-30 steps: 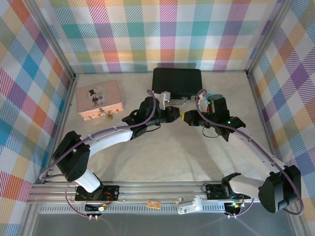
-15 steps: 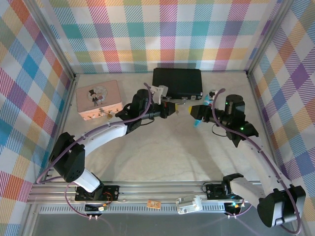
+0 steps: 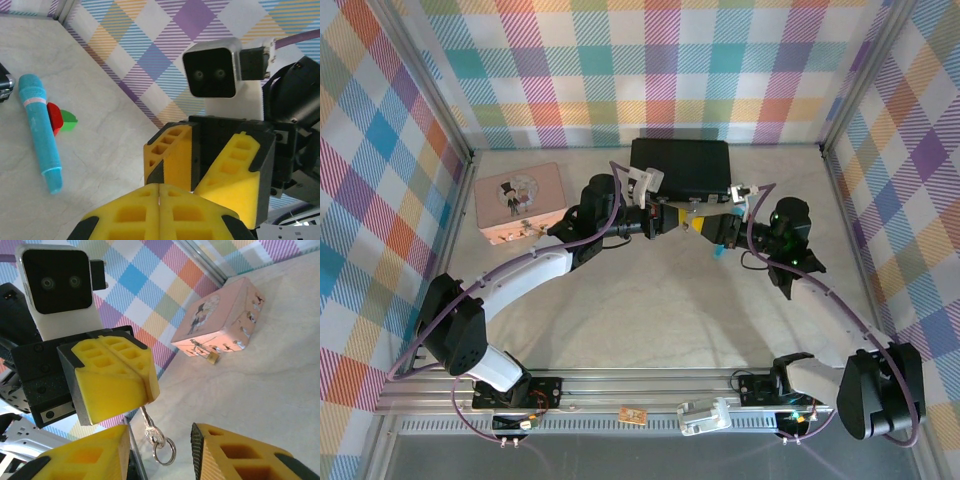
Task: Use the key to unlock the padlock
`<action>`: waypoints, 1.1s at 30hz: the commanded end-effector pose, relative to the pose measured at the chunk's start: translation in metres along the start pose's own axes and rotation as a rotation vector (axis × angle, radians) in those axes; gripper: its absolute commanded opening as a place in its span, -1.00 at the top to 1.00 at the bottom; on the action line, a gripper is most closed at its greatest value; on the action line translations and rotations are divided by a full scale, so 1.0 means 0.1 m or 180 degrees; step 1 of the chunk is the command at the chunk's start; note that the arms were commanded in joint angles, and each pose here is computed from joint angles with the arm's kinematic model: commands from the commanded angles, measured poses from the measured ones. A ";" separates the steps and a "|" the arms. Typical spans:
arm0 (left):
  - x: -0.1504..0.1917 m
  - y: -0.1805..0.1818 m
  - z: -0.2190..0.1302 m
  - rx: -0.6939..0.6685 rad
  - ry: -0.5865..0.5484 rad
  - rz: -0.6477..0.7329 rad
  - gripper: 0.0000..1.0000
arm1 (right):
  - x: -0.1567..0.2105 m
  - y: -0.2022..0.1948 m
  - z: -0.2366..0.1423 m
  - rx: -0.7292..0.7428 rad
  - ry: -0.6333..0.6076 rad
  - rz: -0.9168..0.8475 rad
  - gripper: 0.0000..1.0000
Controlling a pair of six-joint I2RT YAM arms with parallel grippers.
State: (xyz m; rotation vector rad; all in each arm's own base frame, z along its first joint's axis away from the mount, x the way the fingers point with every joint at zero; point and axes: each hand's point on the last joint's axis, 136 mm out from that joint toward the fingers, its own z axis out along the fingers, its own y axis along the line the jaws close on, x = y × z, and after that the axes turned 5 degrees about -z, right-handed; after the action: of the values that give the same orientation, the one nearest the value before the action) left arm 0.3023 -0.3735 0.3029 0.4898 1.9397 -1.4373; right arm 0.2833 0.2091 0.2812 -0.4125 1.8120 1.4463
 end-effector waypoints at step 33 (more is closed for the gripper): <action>-0.39 0.05 -0.16 -0.0109 -0.0638 -0.0337 -0.87 | 0.14 0.18 0.09 -0.0168 0.0244 -0.0372 1.00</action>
State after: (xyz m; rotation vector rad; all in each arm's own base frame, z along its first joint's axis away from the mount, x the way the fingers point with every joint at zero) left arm 0.3210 -0.3712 0.3143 0.3223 1.8987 -1.4744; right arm 0.2701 0.2261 0.2678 -0.5004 1.8214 1.4986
